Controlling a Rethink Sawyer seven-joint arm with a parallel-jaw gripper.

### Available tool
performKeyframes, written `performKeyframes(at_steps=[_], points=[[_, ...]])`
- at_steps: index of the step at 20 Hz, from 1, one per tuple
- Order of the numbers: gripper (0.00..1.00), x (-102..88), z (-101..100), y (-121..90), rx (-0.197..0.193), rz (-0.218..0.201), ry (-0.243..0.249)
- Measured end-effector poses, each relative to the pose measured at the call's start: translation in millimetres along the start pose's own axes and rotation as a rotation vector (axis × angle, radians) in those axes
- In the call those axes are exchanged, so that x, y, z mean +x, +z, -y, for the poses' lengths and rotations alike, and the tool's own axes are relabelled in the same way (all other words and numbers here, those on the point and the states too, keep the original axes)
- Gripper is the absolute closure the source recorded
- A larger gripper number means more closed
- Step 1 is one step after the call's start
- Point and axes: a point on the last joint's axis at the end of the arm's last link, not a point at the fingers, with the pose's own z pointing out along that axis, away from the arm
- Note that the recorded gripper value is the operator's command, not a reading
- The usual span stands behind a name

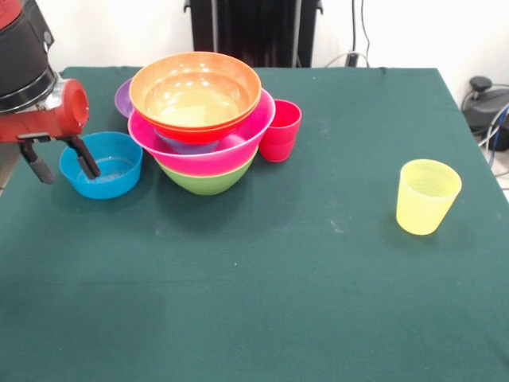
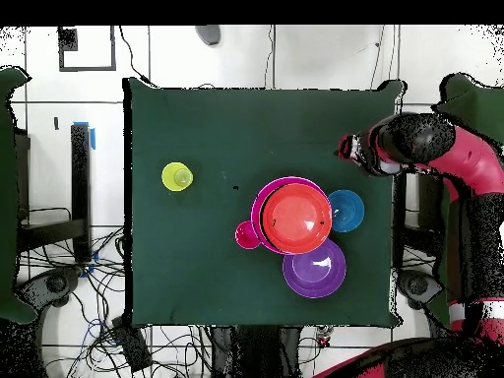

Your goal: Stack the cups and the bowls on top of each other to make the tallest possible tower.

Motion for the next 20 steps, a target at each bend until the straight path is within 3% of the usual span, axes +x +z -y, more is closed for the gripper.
performKeyframes(at_steps=[6,20], points=[[0.0,5.3,3.5,5.4,0.029,-0.022,-0.017],[0.0,24.5,16.1,13.3,0.042,-0.08,-0.021]])
